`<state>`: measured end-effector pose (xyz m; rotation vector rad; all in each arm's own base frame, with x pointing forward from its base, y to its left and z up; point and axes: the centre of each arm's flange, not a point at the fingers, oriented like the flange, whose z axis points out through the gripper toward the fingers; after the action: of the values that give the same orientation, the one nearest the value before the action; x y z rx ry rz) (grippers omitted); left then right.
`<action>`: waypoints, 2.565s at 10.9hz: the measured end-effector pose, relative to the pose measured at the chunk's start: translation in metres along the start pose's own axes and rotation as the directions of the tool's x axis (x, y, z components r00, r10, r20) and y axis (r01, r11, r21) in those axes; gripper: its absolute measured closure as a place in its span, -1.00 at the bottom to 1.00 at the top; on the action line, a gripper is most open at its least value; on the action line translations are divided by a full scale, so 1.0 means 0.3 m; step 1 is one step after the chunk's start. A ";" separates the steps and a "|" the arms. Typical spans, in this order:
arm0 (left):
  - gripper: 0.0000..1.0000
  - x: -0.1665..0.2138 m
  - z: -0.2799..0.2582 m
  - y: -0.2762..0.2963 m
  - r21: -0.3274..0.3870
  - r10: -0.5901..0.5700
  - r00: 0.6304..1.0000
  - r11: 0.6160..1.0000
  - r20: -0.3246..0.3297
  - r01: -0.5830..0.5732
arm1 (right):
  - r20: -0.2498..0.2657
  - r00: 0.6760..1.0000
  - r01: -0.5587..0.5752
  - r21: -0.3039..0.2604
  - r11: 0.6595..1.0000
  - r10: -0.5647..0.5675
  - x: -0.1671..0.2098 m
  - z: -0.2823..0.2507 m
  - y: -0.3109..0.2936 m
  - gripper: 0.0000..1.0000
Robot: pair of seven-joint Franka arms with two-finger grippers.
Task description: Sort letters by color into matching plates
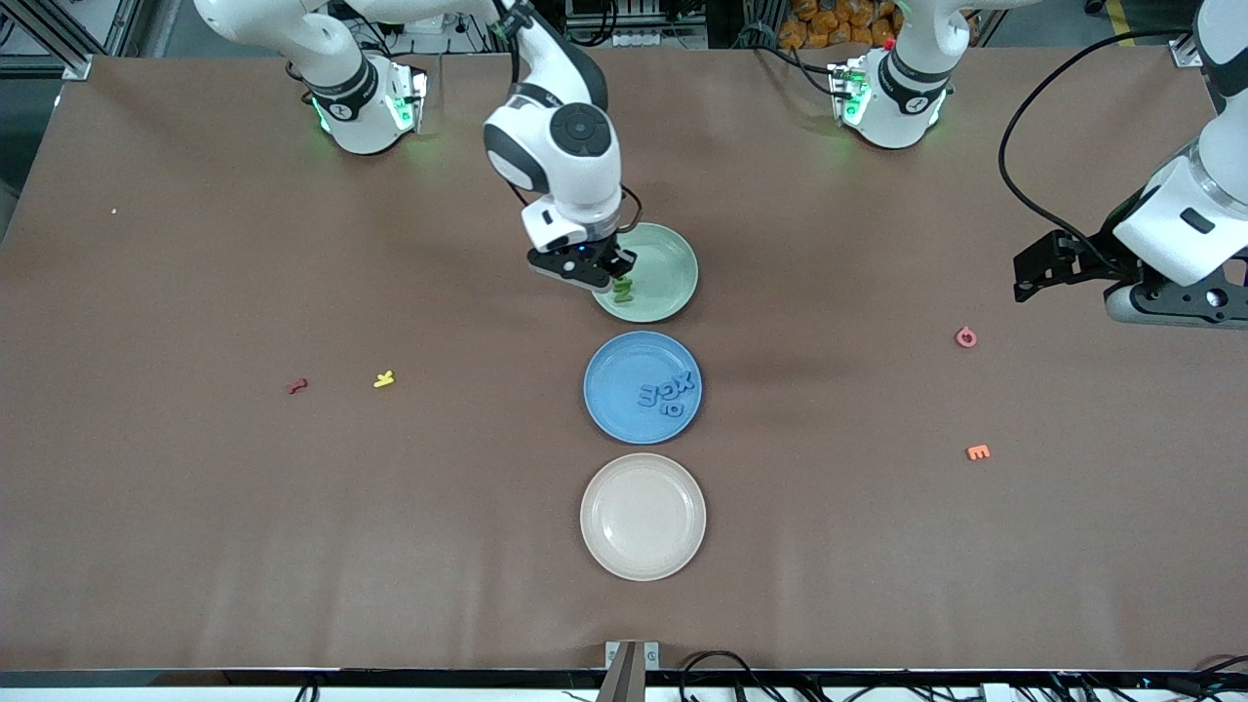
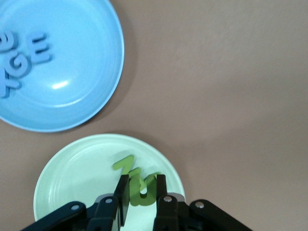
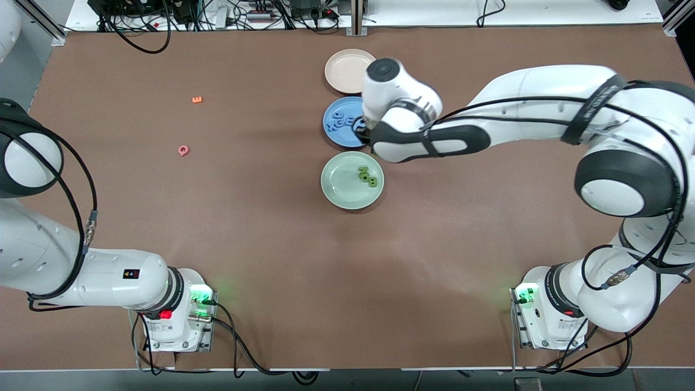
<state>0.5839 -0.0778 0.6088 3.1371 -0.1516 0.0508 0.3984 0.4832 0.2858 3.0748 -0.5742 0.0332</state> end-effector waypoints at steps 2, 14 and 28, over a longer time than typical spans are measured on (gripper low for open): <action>-1.00 0.000 -0.002 -0.006 0.000 -0.003 1.000 1.000 -0.001 0.003 | 0.002 0.999 -0.039 -0.009 0.999 0.039 -0.085 0.064 -0.072 0.48; -1.00 0.024 -0.022 -0.029 -0.033 -0.010 0.998 0.999 -0.065 0.008 | -0.046 0.991 -0.126 -0.007 0.992 0.125 0.047 -0.072 -0.073 -1.00; -1.00 0.027 -0.033 0.001 -0.034 0.008 0.997 0.999 -0.078 -0.011 | 0.016 0.986 0.167 -0.002 0.986 -0.167 0.718 -0.869 0.761 -1.00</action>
<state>0.5915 -0.0789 0.6191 3.0946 -0.1651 0.1684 0.5119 0.1971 0.5535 3.1099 -0.3147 0.0067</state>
